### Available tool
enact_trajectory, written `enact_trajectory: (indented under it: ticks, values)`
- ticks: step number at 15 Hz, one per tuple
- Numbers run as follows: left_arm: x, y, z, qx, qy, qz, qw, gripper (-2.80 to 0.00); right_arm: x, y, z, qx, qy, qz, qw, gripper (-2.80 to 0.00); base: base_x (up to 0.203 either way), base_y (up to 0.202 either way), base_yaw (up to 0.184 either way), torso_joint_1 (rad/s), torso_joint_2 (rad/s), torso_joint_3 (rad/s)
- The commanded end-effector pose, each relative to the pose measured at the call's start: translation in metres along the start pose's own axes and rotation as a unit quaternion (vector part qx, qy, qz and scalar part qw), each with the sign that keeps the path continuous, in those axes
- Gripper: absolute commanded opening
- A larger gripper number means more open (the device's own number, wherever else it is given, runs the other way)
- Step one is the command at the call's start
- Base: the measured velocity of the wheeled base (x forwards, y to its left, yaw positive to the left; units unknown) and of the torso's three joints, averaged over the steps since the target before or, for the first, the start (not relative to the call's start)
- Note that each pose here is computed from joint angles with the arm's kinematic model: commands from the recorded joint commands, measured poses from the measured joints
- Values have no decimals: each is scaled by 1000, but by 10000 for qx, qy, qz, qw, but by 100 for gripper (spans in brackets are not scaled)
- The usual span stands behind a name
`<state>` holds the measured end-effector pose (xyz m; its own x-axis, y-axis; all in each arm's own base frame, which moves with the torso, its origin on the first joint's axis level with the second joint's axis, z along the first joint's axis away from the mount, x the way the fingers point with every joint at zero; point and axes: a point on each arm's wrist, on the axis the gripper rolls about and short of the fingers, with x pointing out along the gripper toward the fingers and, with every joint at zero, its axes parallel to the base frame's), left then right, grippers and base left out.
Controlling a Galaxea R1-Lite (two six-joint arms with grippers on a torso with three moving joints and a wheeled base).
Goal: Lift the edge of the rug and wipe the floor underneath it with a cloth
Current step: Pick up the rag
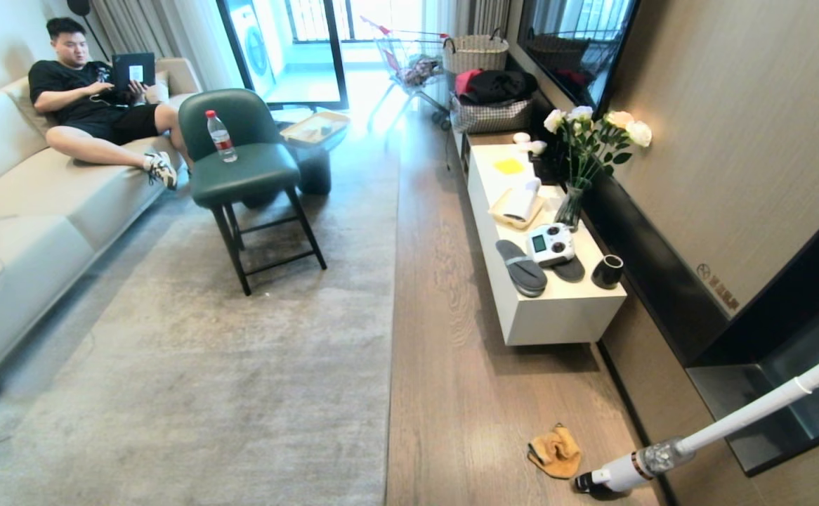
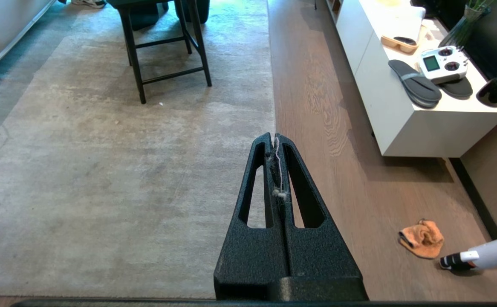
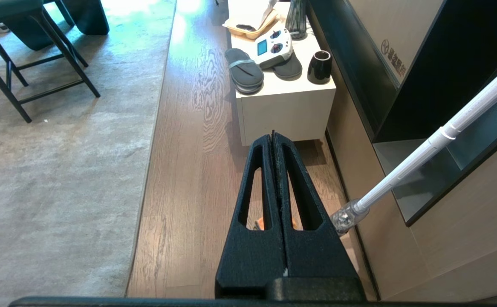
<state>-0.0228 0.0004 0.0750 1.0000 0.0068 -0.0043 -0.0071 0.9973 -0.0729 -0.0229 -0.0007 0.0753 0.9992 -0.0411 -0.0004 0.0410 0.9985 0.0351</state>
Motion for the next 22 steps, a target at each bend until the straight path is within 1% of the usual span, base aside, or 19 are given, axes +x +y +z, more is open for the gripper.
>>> enact_trajectory:
  ticks: [1,22]
  values:
    - [0,0,0,-3,1,4,10000,-280,0,0,0,1,5,-2,10000,-280,0,0,0,0,0,0]
    - [0,0,0,-3,1,4,10000,-280,0,0,0,1,5,-2,10000,-280,0,0,0,0,0,0]
